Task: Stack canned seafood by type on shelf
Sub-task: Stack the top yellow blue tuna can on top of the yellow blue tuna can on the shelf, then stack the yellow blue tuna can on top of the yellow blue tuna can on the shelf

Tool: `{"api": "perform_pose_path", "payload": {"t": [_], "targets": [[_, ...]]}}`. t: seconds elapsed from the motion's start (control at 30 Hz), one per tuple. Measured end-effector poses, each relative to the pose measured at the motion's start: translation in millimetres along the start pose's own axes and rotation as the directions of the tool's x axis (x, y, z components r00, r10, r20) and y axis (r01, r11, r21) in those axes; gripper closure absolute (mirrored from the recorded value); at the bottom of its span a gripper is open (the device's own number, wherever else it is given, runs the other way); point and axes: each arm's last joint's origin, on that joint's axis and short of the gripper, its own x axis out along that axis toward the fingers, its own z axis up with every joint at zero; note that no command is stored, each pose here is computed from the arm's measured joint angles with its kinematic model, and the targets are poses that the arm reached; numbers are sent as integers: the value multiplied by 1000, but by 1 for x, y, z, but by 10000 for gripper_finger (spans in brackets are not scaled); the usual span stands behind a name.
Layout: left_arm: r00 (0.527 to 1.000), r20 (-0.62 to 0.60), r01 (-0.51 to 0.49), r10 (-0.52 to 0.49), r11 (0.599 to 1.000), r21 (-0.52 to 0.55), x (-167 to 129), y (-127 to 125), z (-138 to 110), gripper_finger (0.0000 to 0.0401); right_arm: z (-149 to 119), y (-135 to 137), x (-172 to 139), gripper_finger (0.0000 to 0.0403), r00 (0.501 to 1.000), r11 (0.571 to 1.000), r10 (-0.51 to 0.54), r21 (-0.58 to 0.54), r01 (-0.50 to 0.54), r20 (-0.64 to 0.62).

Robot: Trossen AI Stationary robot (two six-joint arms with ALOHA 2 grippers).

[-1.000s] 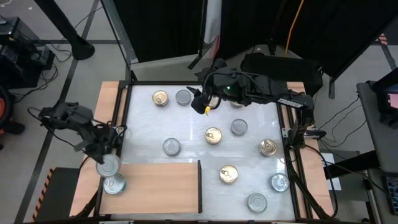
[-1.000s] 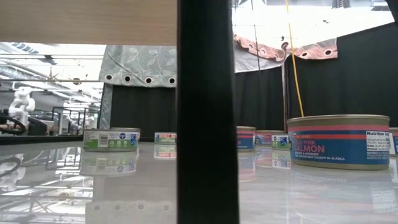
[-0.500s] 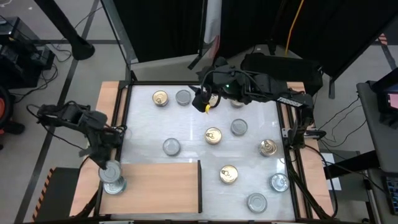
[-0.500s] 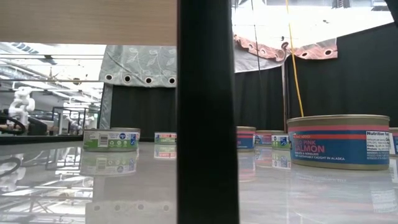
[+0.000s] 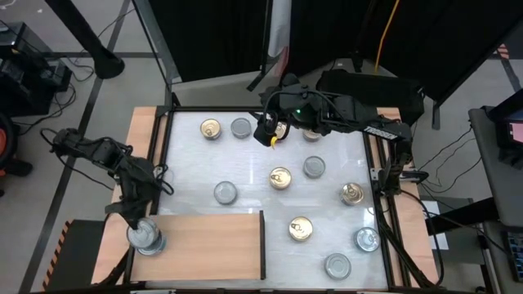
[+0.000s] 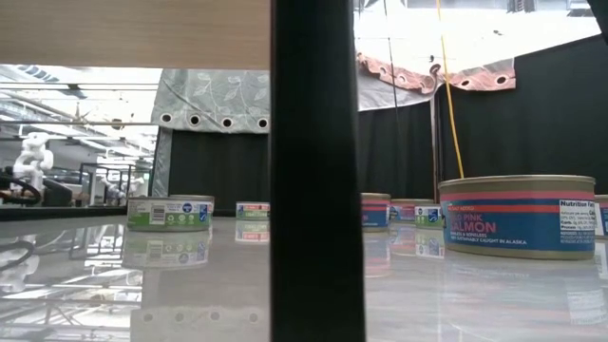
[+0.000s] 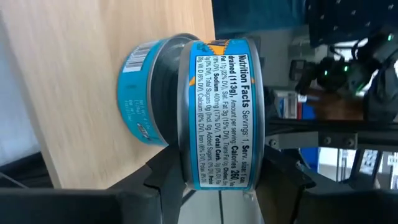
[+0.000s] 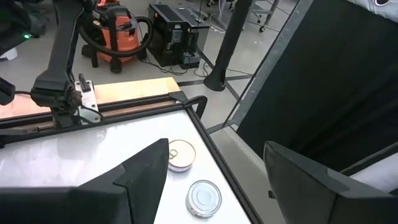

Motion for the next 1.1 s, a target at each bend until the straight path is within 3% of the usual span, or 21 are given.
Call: {"api": "perform_pose_path", "payload": {"t": [0.37, 0.6, 0.73, 0.97, 1.1], "targets": [[998, -61, -28, 27, 999, -26, 13, 0, 13, 232, 0, -2, 1, 149, 1000, 1000, -4, 1, 4, -1], [996, -30, -89, 85, 987, -135, 13, 1, 16, 165, 0, -2, 1, 149, 1000, 1000, -4, 1, 4, -1], [995, -24, -98, 96, 985, -141, 10, -3, 15, 130, 0, -2, 1, 149, 1000, 1000, 0, 1, 0, -1], [993, -4, -117, 118, 976, -182, -1, -15, 13, 122, -1, -2, 1, 149, 1000, 1000, 0, -3, 0, -9], [985, 62, -143, 159, 967, -209, -13, -30, 11, 122, -12, -2, -2, 149, 994, 1000, 0, 20, 2, -113]]}}
